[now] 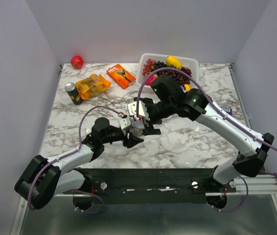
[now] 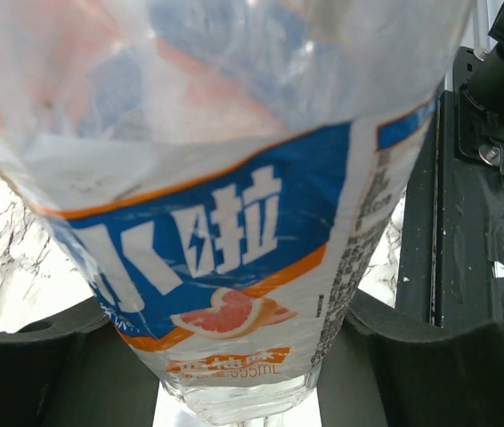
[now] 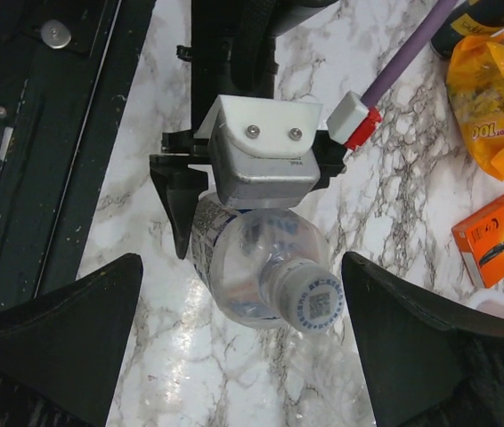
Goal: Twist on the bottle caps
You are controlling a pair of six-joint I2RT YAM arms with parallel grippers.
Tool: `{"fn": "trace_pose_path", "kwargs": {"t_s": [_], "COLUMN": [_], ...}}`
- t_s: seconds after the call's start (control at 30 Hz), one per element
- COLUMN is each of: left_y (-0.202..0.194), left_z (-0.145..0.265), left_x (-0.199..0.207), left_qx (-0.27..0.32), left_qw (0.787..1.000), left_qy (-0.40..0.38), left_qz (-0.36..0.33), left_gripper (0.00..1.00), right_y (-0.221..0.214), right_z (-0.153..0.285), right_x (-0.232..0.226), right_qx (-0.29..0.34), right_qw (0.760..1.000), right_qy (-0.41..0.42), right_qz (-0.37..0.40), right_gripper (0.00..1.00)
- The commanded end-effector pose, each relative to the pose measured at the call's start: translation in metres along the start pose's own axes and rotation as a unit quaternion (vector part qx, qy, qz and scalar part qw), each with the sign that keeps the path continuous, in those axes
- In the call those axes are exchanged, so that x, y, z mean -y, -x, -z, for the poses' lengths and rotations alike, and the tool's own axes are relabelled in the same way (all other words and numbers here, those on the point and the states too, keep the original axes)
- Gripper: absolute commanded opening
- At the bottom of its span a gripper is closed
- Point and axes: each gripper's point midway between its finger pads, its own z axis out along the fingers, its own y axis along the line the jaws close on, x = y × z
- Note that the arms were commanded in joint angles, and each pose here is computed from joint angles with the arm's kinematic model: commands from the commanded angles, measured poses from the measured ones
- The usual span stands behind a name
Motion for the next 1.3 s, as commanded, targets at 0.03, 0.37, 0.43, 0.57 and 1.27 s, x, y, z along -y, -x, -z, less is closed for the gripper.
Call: {"fn": "trace_pose_path", "kwargs": {"t_s": [0.03,0.37,0.43,0.57,1.27], "left_y": [0.017,0.036,0.038,0.037,0.026], "left_z": [-0.004,0.003,0.006,0.011,0.004], "left_x": [0.002,-0.031,-0.042,-0.054,-0.013], "left_qx": [0.014,0.044,0.049,0.049,-0.027], "left_qw": [1.0,0.998,0.997,0.995,0.999], "left_qy": [-0.016,0.045,0.062,0.082,-0.003], "left_qz": [-0.021,-0.003,0.009,0.014,-0.032], "left_gripper": [0.0,0.0,0.0,0.0,0.0], "right_y": [-0.01,-0.051,-0.057,-0.065,0.017], "right_z": [-0.01,-0.005,-0.001,0.011,0.034], "right_x": [-0.001,-0.016,-0.023,-0.037,0.027], "right_qx": [-0.011,-0.088,-0.096,-0.115,0.065], "right_qw": [1.0,0.996,0.995,0.992,0.997], "right_qy": [0.005,-0.001,0.001,0.003,-0.037], "right_qz": [0.016,-0.016,-0.027,-0.045,-0.019], "right_gripper": [1.0,0.99,0.99,0.99,0.98]}}
